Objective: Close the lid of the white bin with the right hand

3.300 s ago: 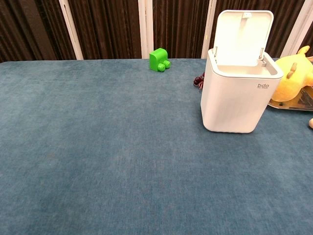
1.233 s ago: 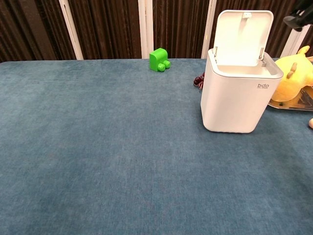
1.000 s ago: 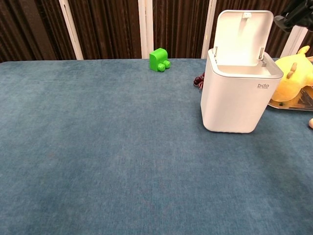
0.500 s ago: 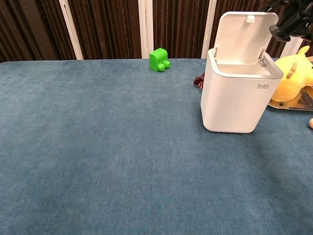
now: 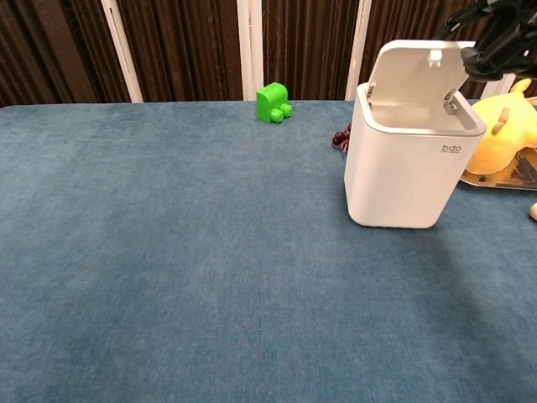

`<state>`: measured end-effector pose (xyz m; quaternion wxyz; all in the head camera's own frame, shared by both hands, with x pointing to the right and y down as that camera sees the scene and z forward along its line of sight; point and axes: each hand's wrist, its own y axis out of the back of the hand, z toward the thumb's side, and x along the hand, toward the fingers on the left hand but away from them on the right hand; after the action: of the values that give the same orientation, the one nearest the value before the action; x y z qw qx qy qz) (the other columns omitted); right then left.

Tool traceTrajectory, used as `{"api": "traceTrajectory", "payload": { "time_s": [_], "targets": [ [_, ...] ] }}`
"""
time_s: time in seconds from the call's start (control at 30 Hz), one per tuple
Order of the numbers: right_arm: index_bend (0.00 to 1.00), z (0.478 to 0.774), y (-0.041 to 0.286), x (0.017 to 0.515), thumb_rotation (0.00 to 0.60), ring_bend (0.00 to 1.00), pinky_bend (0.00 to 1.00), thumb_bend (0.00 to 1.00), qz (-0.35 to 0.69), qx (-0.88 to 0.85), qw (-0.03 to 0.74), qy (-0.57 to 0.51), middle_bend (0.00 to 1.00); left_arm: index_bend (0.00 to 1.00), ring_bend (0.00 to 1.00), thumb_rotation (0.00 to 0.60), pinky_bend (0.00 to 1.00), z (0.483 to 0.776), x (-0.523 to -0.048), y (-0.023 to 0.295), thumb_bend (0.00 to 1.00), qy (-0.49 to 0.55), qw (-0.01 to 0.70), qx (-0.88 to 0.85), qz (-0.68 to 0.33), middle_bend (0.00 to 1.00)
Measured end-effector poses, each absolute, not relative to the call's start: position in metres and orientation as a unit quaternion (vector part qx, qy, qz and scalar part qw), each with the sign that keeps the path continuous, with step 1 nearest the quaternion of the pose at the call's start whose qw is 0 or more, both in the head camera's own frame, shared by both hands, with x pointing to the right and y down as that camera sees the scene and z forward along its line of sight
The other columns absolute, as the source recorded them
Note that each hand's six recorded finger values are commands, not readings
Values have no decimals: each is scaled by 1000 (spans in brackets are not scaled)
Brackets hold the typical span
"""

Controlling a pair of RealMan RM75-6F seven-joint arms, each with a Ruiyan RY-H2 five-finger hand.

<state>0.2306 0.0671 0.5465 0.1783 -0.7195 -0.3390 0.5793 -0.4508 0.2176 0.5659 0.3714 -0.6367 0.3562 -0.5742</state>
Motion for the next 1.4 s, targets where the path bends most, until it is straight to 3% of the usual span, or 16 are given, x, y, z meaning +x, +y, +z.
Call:
{"api": "traceTrajectory", "payload": {
  "time_s": [0.23, 0.43, 1.2, 1.4],
  "targets": [
    [227, 545, 82, 226, 600, 829, 759, 751, 586, -729, 171, -308, 781, 0, 0, 600, 0, 565, -450, 218, 0, 356, 372, -637, -573, 0],
    [124, 550, 93, 226, 600, 829, 759, 752, 594, -731, 166, -293, 781, 0, 0, 600, 0, 565, -450, 218, 0, 356, 370, -638, -574, 0],
    [124, 579, 130, 234, 600, 828, 760, 753, 622, -732, 133, -245, 781, 0, 0, 600, 0, 565, -450, 219, 0, 357, 369, -640, -572, 0],
    [124, 573, 123, 232, 600, 828, 760, 753, 614, -733, 139, -260, 781, 0, 0, 600, 0, 564, -451, 219, 0, 358, 369, -639, -572, 0]
  ]
}}
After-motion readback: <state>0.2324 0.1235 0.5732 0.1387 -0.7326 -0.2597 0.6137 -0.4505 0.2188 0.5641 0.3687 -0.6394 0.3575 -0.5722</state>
